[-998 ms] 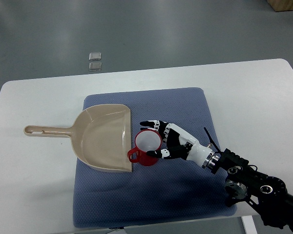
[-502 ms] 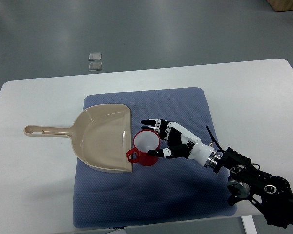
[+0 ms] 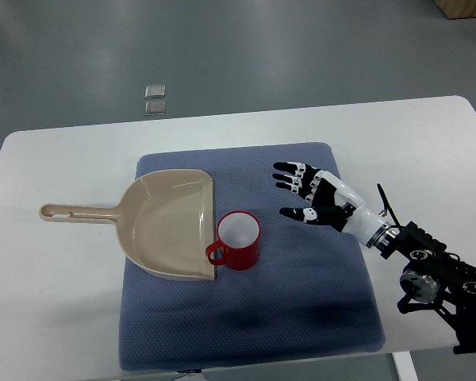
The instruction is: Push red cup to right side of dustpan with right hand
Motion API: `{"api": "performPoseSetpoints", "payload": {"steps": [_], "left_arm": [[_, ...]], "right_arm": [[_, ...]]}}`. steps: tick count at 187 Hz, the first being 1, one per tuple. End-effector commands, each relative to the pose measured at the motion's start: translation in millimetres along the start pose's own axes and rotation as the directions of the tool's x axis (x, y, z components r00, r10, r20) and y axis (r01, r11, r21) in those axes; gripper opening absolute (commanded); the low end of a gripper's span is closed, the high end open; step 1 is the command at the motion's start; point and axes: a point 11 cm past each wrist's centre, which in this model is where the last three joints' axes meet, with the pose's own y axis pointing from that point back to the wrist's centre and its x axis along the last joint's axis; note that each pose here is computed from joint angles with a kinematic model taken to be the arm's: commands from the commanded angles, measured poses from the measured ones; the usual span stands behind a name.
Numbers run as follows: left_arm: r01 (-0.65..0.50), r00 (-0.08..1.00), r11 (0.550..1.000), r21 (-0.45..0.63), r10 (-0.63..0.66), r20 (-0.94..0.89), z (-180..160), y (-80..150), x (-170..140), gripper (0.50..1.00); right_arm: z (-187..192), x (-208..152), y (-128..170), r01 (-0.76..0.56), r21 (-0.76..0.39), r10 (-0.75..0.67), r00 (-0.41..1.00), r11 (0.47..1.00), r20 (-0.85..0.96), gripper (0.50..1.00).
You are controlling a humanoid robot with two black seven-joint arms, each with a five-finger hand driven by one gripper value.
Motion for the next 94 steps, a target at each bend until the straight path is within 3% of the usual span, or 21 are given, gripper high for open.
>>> {"api": "performPoseSetpoints", "payload": {"steps": [1,65,94], "left_arm": [[0.0,1.0,1.0,0.0,0.0,0.0,0.0,0.0,0.0,1.0],[0.0,1.0,1.0,0.001,0.0,0.001,-0.1,0.0,0.0,1.0],[0.0,1.0,1.0,0.0,0.0,0.0,0.0,0.0,0.0,1.0]], "right_arm": [[-9.7,22.7,2.6,-0.072,0.013,0.072,0.997,0.997,-0.007,0.921],[-41.5,68.0,2.5,-0.29,0.084,0.298,0.947,0.953,-0.116,0.919],[-45.4,71.6,0.4,-0.321,0.097,0.332,0.933,0.942,-0.142,0.924]]}}
